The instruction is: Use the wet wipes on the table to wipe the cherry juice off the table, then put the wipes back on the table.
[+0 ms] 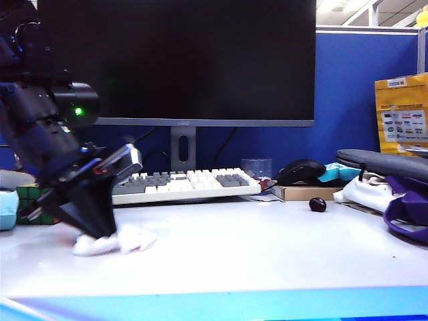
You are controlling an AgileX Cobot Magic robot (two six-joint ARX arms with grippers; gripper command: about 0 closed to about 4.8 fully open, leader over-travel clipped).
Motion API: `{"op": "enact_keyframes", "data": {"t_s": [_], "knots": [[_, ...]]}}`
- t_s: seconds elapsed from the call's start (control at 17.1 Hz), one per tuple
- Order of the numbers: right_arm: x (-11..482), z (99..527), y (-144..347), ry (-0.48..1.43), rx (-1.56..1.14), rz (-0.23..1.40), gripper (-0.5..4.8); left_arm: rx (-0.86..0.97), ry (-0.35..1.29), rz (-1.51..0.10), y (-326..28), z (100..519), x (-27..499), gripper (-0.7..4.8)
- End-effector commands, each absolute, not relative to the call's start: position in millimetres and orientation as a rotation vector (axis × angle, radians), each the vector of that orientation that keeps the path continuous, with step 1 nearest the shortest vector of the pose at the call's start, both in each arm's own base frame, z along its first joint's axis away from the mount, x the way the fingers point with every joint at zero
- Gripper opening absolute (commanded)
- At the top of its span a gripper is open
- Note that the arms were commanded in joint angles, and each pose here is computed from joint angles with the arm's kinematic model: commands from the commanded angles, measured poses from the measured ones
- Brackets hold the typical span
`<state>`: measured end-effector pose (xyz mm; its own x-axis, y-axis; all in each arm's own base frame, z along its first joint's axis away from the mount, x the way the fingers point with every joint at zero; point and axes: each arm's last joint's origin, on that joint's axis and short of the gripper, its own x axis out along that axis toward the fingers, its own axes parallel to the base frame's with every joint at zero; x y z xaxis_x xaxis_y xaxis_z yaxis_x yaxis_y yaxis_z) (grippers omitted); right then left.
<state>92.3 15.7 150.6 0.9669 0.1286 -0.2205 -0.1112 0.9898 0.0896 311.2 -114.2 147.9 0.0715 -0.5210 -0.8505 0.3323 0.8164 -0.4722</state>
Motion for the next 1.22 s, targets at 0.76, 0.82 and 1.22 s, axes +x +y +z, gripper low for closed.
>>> {"op": "enact_keyframes", "data": {"t_s": [0.76,0.82,1.22], "knots": [[92.5,150.6,15.9,0.222,0.075,0.125,0.00,0.018,1.066,-0.388,-117.7,158.1,353.7,-0.05],[92.5,150.6,15.9,0.222,0.075,0.125,0.00,0.014,1.057,-0.359,-118.3,159.0,358.0,-0.05],[92.5,150.6,15.9,0.222,0.075,0.125,0.00,0.463,1.047,-0.069,-110.1,167.6,376.3,-0.05]]}}
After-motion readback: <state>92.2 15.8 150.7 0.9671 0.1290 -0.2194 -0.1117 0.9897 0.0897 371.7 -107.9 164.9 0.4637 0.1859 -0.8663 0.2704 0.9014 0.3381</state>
